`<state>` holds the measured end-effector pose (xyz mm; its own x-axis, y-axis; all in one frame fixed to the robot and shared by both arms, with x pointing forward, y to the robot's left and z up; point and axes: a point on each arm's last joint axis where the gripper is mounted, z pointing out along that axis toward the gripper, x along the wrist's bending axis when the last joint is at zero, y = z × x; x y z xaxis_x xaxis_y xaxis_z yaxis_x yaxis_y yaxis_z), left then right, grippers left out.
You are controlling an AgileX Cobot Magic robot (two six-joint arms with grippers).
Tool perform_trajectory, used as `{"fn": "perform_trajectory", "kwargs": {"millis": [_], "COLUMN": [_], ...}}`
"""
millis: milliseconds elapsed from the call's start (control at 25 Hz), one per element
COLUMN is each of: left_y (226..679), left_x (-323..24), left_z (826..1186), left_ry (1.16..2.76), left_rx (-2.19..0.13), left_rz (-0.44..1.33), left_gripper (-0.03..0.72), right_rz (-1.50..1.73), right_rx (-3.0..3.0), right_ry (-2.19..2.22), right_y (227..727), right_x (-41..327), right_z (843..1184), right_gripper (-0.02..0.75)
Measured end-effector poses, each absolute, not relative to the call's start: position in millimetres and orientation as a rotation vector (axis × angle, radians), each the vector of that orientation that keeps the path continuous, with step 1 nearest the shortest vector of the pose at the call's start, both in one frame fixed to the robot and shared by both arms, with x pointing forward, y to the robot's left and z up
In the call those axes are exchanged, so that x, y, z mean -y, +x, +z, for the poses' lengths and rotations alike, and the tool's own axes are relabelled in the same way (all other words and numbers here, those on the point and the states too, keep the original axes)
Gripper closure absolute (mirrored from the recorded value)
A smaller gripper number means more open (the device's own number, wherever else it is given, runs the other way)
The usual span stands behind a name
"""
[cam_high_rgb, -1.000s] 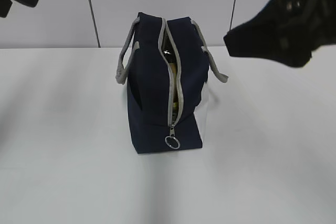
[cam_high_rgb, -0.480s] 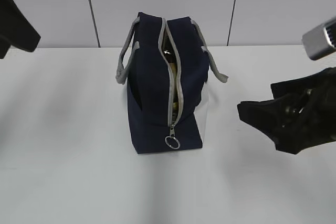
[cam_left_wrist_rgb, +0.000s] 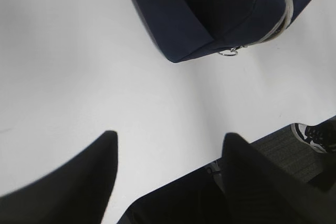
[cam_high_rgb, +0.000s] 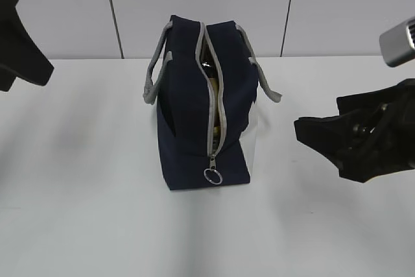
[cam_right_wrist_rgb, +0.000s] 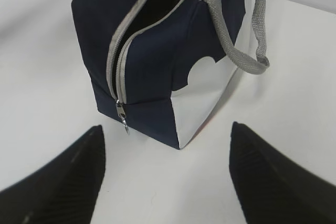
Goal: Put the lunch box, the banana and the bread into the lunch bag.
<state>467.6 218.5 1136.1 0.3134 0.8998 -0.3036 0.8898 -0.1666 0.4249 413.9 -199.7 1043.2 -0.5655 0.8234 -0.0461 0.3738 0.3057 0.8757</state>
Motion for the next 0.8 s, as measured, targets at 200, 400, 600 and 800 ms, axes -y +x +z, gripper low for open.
{"fn": "perform_trajectory", "kwargs": {"millis": [200, 400, 600, 800], "left_y": [469, 471, 471, 472], "left_x": [-218, -218, -218, -218], "left_z": [1137, 1137, 1137, 1138], "left_ry": [2.049, 2.037, 2.035, 2.027], "left_rx": [-1.566, -1.561, -1.560, -1.557], "left_rz": [0.043, 0.058, 0.061, 0.070], "left_gripper": [0.253, 0.253, 0.253, 0.253], "right_rz": [1.207, 1.221, 1.254, 1.298], "right_rx": [-2.081, -2.040, -2.041, -2.119], "right_ry": [1.066, 1.082, 1.009, 0.840], "right_y": [414, 415, 411, 398], "right_x": [199, 201, 191, 169], "right_z": [1043, 1044, 1047, 1046], "right_gripper": [0.193, 0.193, 0.193, 0.193]}}
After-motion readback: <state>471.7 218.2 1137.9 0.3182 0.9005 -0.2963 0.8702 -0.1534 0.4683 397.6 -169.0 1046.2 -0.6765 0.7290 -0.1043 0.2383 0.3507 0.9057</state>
